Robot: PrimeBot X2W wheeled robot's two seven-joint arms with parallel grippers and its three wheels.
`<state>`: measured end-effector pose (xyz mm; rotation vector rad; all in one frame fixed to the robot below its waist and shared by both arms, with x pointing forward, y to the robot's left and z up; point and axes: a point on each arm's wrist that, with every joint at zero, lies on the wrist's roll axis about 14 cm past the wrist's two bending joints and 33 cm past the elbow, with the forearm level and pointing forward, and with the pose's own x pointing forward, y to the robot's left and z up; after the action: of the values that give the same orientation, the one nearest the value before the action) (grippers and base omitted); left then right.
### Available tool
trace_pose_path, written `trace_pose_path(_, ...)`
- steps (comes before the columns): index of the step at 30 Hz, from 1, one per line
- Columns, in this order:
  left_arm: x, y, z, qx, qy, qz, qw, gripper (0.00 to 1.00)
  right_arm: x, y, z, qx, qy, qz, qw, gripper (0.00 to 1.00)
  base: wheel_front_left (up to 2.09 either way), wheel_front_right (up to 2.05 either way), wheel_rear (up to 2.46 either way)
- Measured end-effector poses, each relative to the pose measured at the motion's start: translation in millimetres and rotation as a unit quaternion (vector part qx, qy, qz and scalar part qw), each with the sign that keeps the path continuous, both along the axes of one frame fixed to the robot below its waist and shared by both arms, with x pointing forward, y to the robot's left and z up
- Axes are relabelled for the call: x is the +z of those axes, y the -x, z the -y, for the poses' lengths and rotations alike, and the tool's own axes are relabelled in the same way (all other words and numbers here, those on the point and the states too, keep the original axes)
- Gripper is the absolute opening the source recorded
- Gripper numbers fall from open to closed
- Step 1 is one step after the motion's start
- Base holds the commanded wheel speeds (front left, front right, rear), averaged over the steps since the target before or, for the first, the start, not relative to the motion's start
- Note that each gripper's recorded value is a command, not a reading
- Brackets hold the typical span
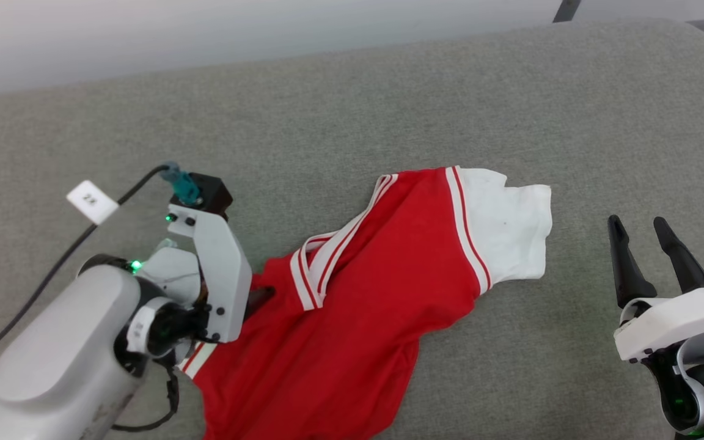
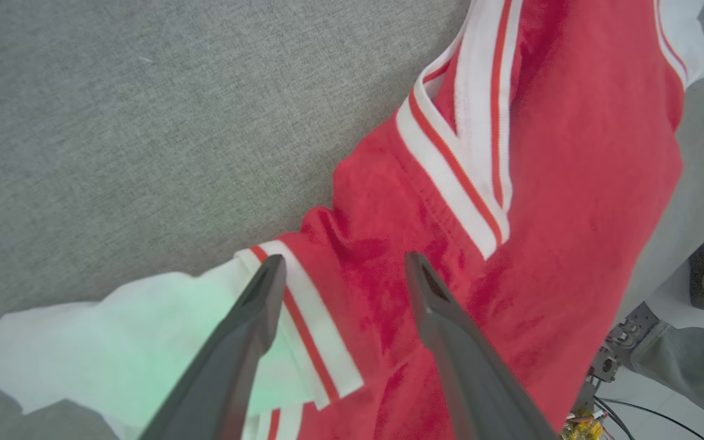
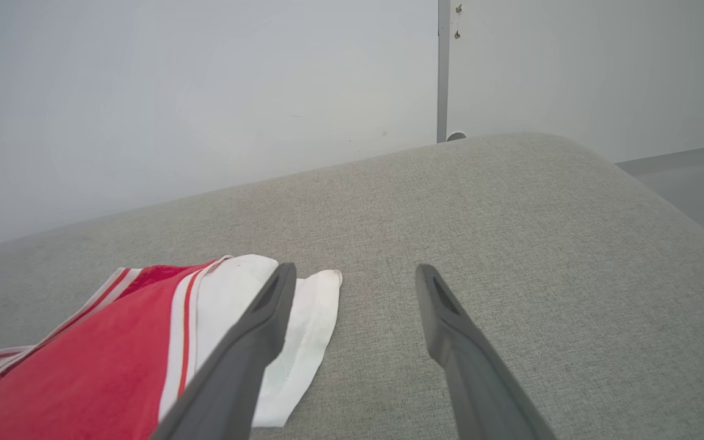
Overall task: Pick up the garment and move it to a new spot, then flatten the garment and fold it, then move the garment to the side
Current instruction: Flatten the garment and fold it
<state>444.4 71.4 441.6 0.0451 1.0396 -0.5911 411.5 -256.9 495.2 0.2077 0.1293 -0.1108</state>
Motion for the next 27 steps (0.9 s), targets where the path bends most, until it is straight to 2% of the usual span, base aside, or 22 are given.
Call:
trace_pose_path(10,-24.4,0.2,8.6,-0.026,-0.025,-0.030,0.999,1.00,-6.6,2.3,5.9,-0.011,0.000,-0.005,1.000,1.00,0.00,0.00,0.00)
trace_pose_path(11,-25.6,0.5,8.2,-0.027,-0.027,-0.031,0.999,0.81,-7.4,2.1,5.7,-0.011,-0.001,-0.006,1.000,1.00,0.00,0.00,0.00)
trace_pose_path(12,-26.2,0.8,8.2,-0.029,-0.027,-0.032,0.999,0.42,-8.0,2.0,5.4,-0.011,-0.001,-0.007,1.000,1.00,0.00,0.00,0.00)
trace_pose_path(13,-26.8,1.3,8.2,-0.031,-0.027,-0.032,0.999,0.24,-8.5,1.8,4.8,-0.011,-0.002,-0.007,1.000,1.00,0.00,0.00,0.00)
trace_pose_path(14,-27.4,1.8,8.3,-0.033,-0.028,-0.033,0.999,0.24,-9.1,1.6,4.3,-0.011,-0.003,-0.008,1.000,1.00,0.00,0.00,0.00)
trace_pose_path(15,-27.5,2.2,8.5,-0.038,-0.029,-0.033,0.998,0.00,-9.6,1.5,3.8,-0.011,-0.004,-0.008,1.000,1.00,0.00,0.00,0.00)
trace_pose_path(27,-13.5,-7.1,11.8,-0.043,-0.017,-0.009,0.999,0.00,-10.4,0.7,1.6,-0.008,-0.005,-0.008,1.000,1.00,0.00,0.00,0.00)
